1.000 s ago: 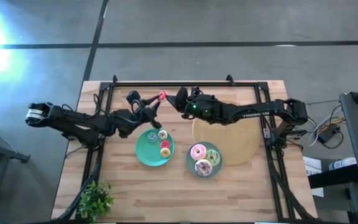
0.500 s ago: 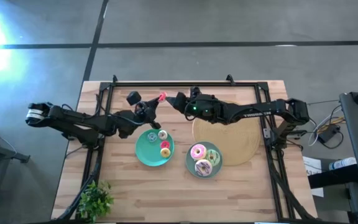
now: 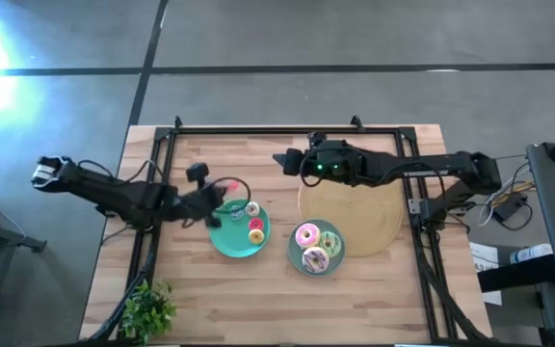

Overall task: Pick & Place donuts
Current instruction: Put the small orange donut on the green plate

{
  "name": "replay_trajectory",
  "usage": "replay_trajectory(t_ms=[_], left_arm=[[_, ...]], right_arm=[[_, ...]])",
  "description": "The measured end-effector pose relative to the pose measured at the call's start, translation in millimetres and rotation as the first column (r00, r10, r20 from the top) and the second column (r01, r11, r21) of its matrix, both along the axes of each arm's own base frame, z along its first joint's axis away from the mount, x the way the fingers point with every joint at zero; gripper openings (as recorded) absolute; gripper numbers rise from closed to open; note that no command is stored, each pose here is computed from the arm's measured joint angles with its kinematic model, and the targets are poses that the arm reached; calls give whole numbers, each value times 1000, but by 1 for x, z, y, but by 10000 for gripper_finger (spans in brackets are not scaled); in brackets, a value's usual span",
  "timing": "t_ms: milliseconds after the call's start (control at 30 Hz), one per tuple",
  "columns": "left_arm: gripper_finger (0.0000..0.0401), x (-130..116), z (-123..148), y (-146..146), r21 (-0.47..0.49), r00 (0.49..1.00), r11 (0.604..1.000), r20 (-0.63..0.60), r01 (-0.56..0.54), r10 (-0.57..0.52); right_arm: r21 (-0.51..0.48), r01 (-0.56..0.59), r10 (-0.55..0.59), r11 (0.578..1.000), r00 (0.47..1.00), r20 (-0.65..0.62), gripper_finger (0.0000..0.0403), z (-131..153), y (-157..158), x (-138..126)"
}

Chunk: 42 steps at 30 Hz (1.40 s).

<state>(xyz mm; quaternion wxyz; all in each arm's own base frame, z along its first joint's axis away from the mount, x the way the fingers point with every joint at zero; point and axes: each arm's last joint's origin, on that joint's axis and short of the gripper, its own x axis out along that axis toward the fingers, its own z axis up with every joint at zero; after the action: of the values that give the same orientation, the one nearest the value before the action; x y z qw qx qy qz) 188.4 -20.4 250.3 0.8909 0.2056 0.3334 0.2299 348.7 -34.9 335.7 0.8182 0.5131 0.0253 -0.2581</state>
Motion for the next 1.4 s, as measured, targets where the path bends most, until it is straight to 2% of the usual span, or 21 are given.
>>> replay_trajectory(t_ms=[67, 133, 300, 500, 633, 700, 867, 1033, 1233, 1400], left_arm=[[0, -4, -9, -9, -120, 998, 991, -13, 64, -66], [0, -6, -21, -19, -176, 992, 978, -39, 111, -119], [0, -5, -51, -32, -182, 977, 977, -157, 116, -145], [0, 1, -75, -37, -168, 951, 982, -280, 86, -131], [0, 4, -86, -41, -231, 921, 967, -344, 103, -181], [0, 5, -92, -41, -231, 911, 968, -373, 94, -178], [0, 8, -100, -41, -173, 911, 984, -395, 51, -116], [0, 9, -102, -41, -176, 915, 984, -394, 21, -90], [4, 8, -104, -43, -265, 905, 964, -404, 21, -131], [41, 8, -104, -45, -354, 910, 935, -394, -19, -131]], right_arm=[[-11, -4, 4, 1000, 1000, -8, 204, 2, 0, -2], [-20, -7, 7, 1000, 1000, -13, 202, 2, 0, -3], [-21, -8, 8, 1000, 1000, -24, 201, -1, 0, -1], [-16, -18, 18, 1000, 999, -32, 201, -4, 0, 1], [-15, -25, 25, 1000, 999, -33, 201, -4, 0, 1], [-20, -33, 33, 999, 999, -35, 201, -4, 0, 1], [-27, -38, 37, 999, 999, -39, 201, -4, 0, 1], [-31, -42, 41, 999, 998, -43, 201, -4, -1, 1], [-36, -47, 45, 998, 997, -61, 201, -6, -1, 0], [-40, -44, 42, 998, 997, -69, 201, -6, -4, 0]])
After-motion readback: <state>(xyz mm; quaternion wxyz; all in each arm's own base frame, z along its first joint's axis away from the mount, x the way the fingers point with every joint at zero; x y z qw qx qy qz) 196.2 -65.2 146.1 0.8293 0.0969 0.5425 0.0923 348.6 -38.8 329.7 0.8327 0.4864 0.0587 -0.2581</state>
